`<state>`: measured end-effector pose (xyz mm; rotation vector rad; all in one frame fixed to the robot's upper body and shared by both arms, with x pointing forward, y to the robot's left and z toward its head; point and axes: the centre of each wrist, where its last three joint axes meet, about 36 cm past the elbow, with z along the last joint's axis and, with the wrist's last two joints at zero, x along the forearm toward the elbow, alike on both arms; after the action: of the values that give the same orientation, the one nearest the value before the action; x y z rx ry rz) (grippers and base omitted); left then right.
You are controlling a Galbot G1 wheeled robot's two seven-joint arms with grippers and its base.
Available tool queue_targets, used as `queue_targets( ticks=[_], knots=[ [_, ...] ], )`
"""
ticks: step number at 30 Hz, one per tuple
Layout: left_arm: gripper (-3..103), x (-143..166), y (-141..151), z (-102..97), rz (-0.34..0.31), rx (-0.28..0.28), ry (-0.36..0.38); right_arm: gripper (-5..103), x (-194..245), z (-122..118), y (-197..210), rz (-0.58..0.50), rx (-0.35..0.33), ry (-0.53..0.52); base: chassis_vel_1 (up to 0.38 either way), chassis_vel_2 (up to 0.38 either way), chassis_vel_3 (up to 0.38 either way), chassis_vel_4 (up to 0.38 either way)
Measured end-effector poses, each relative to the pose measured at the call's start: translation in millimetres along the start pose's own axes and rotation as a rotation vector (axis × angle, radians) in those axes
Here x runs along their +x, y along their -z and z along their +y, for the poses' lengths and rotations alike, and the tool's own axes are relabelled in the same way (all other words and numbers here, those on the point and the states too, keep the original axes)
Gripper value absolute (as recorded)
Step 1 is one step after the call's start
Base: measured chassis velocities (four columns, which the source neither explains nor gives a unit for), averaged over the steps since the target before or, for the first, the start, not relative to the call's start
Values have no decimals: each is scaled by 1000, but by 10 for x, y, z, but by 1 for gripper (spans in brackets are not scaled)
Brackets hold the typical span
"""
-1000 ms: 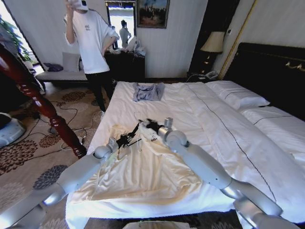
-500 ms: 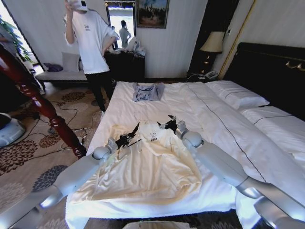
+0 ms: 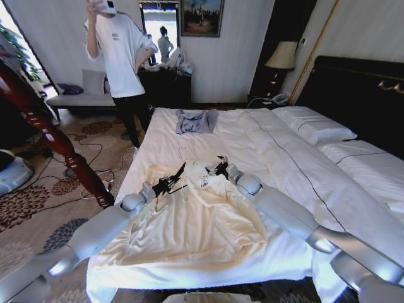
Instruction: Pick up the clothes from the bed and hang them on the clothes hanger.
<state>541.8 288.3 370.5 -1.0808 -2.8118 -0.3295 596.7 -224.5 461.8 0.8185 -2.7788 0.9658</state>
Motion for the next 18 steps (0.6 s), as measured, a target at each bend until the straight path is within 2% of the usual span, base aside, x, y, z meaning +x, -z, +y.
queue_targets(
  ticks=[1,2,4,6,10,13,15,18],
  knots=[
    [22,2,-5,-5,0,1,0,98,-19,2,21,0,18,12,0,0,0,0],
    [22,2,-5,-5,0,1,0,98,-19,2,21,0,18,12,0,0,0,0],
    [22,2,-5,-4,0,-1,0,88,-35,3,37,3,55,37,0,0,0,0],
    [22,2,-4,-2,0,-2,-1,88,-40,4,37,4,68,43,0,0,0,0],
    [22,4,-4,3,0,-6,-3,66,-43,21,27,4,87,53,0,0,0,0],
    [22,4,-8,1,2,-11,-4,61,-44,35,24,2,95,56,0,0,0,0],
    [22,3,-13,-2,4,-17,-6,50,-46,50,22,-1,106,60,0,0,0,0],
    [22,1,-19,-6,5,-27,-10,44,-46,66,16,0,116,65,0,0,0,0]
  ],
)
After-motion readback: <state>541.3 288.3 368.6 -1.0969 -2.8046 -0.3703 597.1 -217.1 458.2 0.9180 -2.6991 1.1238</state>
